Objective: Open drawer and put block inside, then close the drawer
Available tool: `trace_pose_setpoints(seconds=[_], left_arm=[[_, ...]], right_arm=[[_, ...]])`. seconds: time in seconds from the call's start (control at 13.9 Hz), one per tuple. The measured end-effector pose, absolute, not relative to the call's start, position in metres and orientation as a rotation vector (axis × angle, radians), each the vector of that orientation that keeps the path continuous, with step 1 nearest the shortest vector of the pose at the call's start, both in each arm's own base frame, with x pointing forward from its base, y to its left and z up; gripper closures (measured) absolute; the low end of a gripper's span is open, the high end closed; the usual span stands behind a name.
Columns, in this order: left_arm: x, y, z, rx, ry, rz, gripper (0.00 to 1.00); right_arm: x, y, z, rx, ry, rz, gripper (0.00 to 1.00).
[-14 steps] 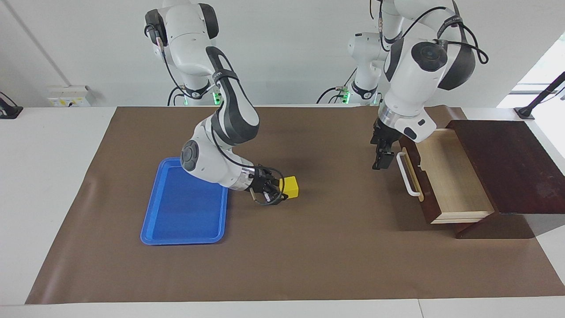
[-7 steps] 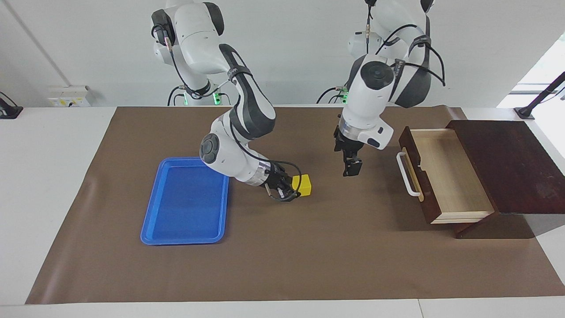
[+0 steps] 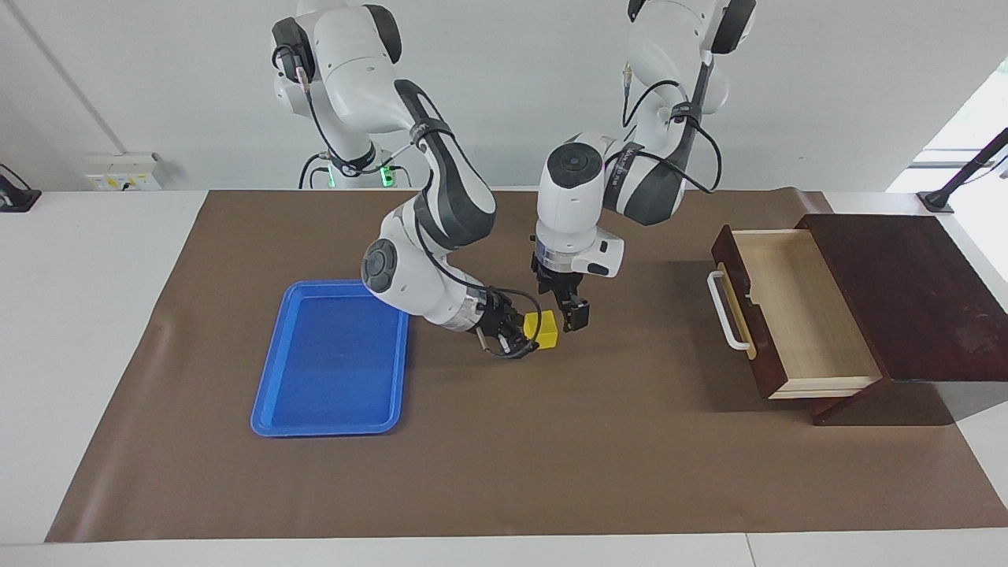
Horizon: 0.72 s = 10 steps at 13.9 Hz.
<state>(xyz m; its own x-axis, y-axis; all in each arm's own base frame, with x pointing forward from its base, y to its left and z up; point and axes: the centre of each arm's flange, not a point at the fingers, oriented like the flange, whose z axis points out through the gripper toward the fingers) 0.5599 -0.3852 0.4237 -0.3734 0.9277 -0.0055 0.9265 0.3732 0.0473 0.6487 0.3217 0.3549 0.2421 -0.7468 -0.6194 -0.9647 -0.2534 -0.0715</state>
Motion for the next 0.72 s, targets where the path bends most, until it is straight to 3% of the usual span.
trace_pose_setpoints(seconds=[0.72], left_arm=[[0.559,-0.415,0.409,1.917,2.395,0.145,0.00]], right_arm=[[0.651,0.321,0.355,-2.040,1.616,0.655,0.44]])
